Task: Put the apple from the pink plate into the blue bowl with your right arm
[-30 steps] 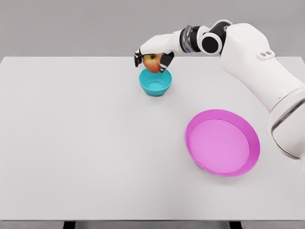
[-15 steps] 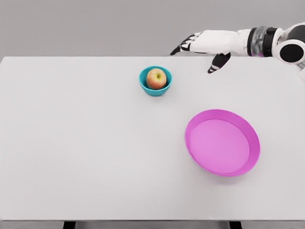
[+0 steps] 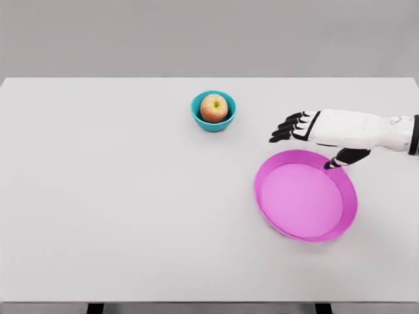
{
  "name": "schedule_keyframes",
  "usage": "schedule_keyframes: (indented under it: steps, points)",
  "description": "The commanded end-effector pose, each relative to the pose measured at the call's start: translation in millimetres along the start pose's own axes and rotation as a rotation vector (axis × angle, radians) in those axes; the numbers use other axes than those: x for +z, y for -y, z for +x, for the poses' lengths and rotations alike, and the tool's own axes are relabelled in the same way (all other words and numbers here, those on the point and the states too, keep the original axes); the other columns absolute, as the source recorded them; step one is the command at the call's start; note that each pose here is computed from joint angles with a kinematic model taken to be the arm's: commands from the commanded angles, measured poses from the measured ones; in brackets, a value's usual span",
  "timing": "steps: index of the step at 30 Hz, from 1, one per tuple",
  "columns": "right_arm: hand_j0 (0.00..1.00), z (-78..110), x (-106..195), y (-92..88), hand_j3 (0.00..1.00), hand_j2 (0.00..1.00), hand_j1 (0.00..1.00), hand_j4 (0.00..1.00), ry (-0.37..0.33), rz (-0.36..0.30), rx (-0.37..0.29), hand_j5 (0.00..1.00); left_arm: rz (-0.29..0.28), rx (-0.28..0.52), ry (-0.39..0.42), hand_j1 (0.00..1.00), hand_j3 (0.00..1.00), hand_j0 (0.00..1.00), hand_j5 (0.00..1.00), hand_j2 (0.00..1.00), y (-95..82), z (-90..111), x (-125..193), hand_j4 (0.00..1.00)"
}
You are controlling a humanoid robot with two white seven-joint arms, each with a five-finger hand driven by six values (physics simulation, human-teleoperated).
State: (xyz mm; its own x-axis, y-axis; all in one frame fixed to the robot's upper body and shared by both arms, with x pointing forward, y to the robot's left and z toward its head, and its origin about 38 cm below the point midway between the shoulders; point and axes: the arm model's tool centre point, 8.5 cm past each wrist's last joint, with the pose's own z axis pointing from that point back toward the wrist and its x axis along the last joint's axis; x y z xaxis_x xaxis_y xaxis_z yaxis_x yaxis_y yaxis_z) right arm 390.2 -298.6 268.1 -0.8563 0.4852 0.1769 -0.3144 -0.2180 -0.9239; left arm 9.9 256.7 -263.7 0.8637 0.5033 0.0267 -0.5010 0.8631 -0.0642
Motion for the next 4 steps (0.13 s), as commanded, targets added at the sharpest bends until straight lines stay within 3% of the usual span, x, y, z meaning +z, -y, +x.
schedule_keyframes:
  steps: [1,4]
  points:
    - [1.0,-4.7,25,35.1,1.0,1.0,1.0,1.0,-0.061,-0.06,0.056,1.0,-0.001,0.0,0.001,1.0,1.0,1.0,1.0,1.0,0.5,1,0,1.0]
    - [1.0,-5.1,24,26.9,1.0,1.0,1.0,1.0,-0.063,-0.051,0.037,1.0,-0.021,0.013,0.025,1.0,1.0,1.0,1.0,1.0,7.9,12,-1,1.0]
